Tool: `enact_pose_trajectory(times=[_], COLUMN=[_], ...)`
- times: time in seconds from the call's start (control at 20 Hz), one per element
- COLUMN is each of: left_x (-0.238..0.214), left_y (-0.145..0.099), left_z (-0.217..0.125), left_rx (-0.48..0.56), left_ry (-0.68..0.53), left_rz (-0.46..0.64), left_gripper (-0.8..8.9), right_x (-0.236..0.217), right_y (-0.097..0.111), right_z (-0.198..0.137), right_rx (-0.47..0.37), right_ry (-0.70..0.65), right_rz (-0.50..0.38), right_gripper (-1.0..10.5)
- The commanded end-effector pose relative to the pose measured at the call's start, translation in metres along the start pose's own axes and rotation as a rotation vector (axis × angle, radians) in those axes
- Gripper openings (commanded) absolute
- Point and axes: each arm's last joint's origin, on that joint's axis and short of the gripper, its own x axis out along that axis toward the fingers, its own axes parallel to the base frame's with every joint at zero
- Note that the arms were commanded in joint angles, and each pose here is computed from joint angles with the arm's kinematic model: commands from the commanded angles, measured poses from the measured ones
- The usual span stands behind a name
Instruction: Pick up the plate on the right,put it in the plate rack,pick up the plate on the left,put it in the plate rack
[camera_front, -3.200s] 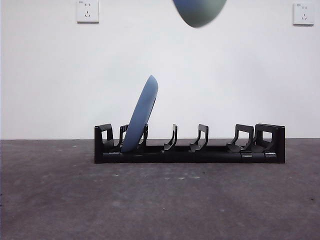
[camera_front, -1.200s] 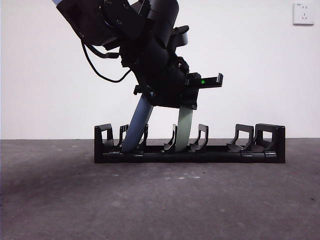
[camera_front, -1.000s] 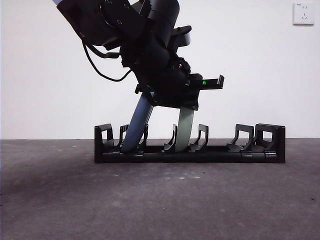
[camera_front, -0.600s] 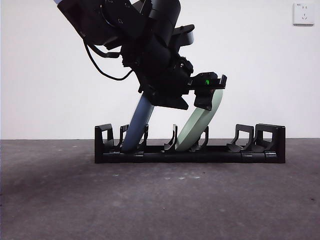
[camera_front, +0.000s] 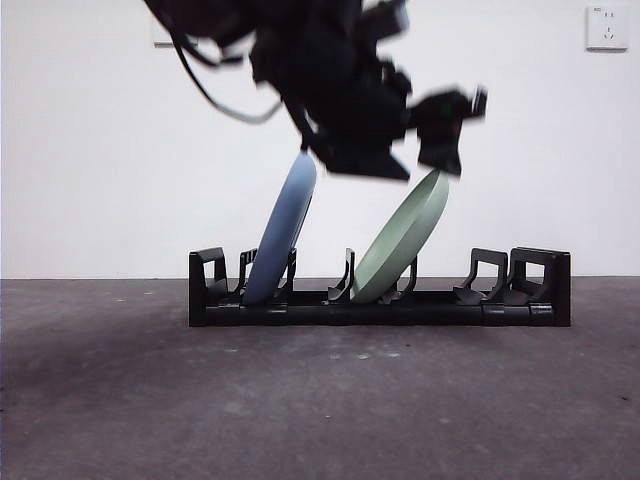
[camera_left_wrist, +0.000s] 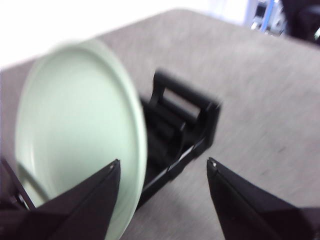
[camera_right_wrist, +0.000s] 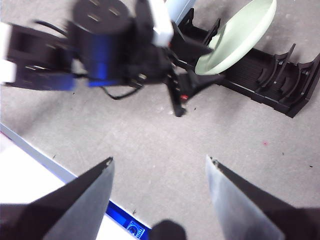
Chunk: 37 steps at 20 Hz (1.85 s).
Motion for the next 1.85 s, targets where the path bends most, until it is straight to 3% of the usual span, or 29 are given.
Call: enact_pose_trajectory(times=[0.05, 0.35, 0.7, 0.75, 0.8, 0.85, 0.95, 1.2, 1.3, 1.85], left_x=[-0.029, -0.148, -0.272, -0.282, -0.29, -0.296, -0.303, -0.303, -0.302, -0.3], left_y=[-0.004, 0.005, 0.019, 0.021, 0.022, 0.023, 0.023, 0.022, 0.022, 0.022], left_z=[0.026, 0.075, 0.087, 0.086, 0.084, 0.083, 0.081, 0.079, 0.079, 0.079], left_rx=[0.002, 0.032, 0.028, 0.028, 0.028, 0.029, 0.03, 0.03, 0.03, 0.062], left_ry=[-0.014, 0.066, 0.042, 0.042, 0.046, 0.048, 0.056, 0.08, 0.078, 0.081], left_rz=[-0.016, -0.03, -0.044, -0.045, -0.044, -0.044, -0.046, -0.098, -0.095, -0.091], left_gripper=[2.92, 2.83, 2.77, 2.35, 1.18, -0.01, -0.08, -0.08, -0.04, -0.04], right_x=[0.001, 0.001, 0.003, 0.005, 0.007, 0.009, 0.011, 0.012, 0.012, 0.012], right_y=[0.0, 0.0, 0.0, 0.0, 0.0, 0.0, 0.0, 0.0, -0.001, -0.004], right_z=[-0.004, -0.004, -0.004, -0.005, -0.006, -0.007, -0.007, -0.008, -0.008, -0.007], right_rx=[-0.012, -0.044, -0.047, -0.046, -0.045, -0.044, -0.044, -0.034, 0.023, 0.019], right_ry=[0.03, 0.029, 0.04, 0.049, 0.058, 0.066, 0.073, 0.077, 0.077, 0.069], right_rz=[-0.003, -0.007, -0.001, 0.007, 0.019, 0.028, 0.027, 0.025, 0.019, -0.087], right_gripper=[3.1, 3.1, 3.1, 3.1, 2.7, 1.7, -0.2, -0.1, 0.0, 0.0])
